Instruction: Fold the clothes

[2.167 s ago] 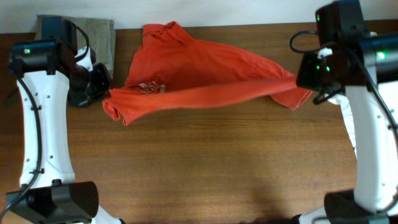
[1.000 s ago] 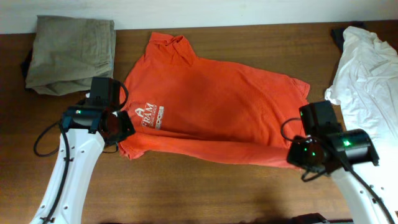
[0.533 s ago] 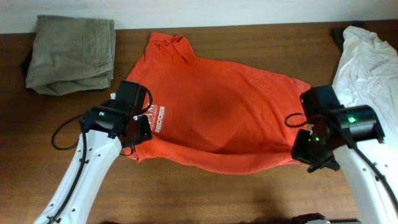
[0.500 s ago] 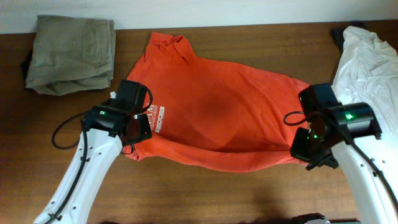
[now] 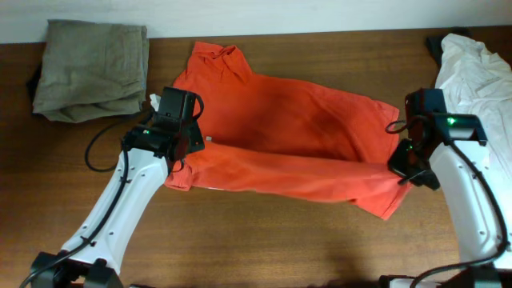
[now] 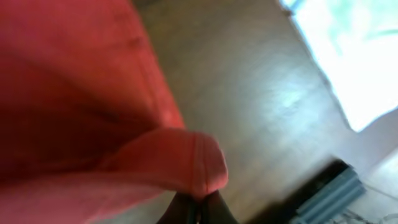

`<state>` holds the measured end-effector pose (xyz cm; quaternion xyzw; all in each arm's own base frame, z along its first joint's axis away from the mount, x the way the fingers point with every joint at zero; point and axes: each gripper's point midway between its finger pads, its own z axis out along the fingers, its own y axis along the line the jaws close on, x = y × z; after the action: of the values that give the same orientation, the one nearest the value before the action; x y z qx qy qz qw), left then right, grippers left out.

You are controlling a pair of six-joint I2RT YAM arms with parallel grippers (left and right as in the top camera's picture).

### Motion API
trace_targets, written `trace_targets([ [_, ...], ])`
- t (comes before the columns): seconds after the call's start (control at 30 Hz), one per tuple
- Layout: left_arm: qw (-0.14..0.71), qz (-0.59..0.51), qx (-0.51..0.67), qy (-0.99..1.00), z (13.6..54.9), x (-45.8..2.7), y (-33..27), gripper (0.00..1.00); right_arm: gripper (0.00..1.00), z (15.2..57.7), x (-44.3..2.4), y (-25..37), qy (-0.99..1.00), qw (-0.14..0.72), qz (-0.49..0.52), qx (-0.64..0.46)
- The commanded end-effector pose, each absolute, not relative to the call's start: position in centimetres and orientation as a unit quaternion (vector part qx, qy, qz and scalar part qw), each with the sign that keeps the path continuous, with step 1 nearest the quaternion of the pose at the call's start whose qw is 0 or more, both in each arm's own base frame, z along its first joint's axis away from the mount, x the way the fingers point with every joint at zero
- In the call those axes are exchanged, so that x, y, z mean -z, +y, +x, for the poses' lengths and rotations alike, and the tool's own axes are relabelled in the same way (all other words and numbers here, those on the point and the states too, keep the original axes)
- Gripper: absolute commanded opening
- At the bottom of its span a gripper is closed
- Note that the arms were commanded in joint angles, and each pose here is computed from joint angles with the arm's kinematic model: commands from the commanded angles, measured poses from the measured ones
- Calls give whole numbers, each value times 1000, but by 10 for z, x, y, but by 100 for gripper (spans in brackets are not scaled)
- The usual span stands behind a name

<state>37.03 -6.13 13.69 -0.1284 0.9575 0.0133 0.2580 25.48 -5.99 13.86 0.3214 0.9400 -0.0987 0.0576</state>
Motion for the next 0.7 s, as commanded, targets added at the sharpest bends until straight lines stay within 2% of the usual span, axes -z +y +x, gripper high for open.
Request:
trace_targets([
  [0.0,266,-134,-16,955,381,-130,-62,1,4,260,-123,-52,947,60,309,71],
  [0.13,250,-133,-23,959,397,-96,-66,1,4,274,-123,-54,944,86,310,65],
  [0.17,254,-123,-28,959,406,-87,-67,8,10,281,-124,-54,943,101,311,61],
  [0.2,262,-122,-45,956,411,-84,-62,22,49,287,-125,-55,942,112,312,59],
  [0.23,269,-128,-71,952,412,-84,-53,67,88,293,-126,-55,941,124,310,56],
  [0.27,274,-127,-95,948,412,-88,-45,87,99,295,-127,-56,940,129,311,55],
  [0.3,274,-108,-107,950,412,-93,-43,96,99,296,-131,-56,941,129,308,55],
  [0.33,265,-102,-113,952,407,-105,-39,99,99,296,-138,-52,950,125,280,49],
  [0.4,262,-106,-113,952,398,-128,-33,99,99,291,-142,-37,959,104,265,12],
  [0.47,209,-76,-32,975,378,-116,-62,98,99,286,-139,-22,961,82,261,-28],
  [0.53,139,-60,26,988,354,-97,-84,90,99,284,-138,-22,962,79,261,-28],
  [0.6,89,-59,12,994,338,-72,-80,77,99,285,-138,-22,962,80,261,-28],
  [0.63,75,-61,0,995,337,-61,-76,75,99,285,-138,-22,962,80,261,-27],
  [0.67,68,-65,-17,995,338,-53,-69,69,99,285,-138,-22,962,80,261,-27],
])
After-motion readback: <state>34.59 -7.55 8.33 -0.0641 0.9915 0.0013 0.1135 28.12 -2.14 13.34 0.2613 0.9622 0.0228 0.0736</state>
